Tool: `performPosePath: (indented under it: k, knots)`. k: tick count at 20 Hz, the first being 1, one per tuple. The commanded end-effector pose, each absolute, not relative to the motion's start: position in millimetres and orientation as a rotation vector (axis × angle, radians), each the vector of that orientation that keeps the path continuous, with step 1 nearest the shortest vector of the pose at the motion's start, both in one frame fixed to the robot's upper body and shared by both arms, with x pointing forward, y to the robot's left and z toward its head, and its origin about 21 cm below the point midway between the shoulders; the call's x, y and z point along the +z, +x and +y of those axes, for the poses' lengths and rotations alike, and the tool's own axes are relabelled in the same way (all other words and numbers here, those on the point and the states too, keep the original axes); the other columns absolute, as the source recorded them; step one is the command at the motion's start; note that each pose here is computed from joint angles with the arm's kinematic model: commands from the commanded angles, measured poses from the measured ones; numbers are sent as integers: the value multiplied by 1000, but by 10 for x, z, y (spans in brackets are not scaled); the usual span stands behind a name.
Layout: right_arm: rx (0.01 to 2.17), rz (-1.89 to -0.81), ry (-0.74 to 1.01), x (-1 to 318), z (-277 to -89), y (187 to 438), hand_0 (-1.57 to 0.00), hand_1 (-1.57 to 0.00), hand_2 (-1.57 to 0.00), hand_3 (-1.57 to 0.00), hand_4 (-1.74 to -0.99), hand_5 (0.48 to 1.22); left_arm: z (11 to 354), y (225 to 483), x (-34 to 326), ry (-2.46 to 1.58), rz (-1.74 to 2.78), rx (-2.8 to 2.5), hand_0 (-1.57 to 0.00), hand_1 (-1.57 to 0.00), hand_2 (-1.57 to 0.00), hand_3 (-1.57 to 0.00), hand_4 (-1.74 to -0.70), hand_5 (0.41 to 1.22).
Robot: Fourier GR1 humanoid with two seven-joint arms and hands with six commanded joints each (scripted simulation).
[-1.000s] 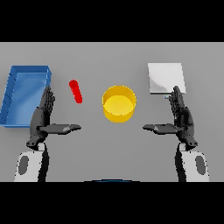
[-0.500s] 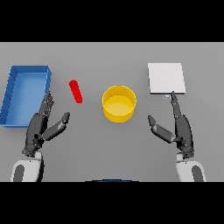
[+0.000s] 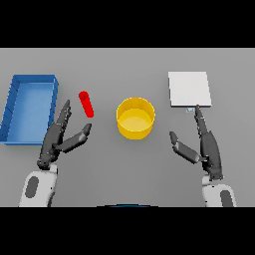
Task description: Pick up the red beaker and tilt it to pour out 1 green nut into yellow bowl. Pick up the yellow bowl and place it on the metallic measuring scale.
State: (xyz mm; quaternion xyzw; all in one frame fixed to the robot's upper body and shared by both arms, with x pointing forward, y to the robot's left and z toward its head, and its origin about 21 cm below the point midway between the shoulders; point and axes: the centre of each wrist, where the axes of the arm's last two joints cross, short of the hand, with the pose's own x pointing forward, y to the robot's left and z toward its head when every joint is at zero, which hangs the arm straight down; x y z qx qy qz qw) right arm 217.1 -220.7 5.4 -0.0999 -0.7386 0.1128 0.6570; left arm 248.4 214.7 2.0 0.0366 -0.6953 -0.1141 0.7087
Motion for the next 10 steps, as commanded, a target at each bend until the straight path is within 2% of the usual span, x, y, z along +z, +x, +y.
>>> performPosePath:
  k: [1,6,10]
  knots:
    - [261,-1679,-222,52,-2203,2165,1,1,1,1,-1246,627,2120,2539,-33,84,-1544,-263,1,1,1,1,-1219,622]
    - [242,-1691,-191,60,-2201,2171,1,1,1,1,-1280,634,2091,2847,-174,108,-1523,-290,1,1,1,1,-1248,650]
    - [265,-1699,-202,53,-2199,2185,1,1,1,1,-1268,635,2058,3074,-175,109,-1534,-286,1,1,1,1,-1271,677]
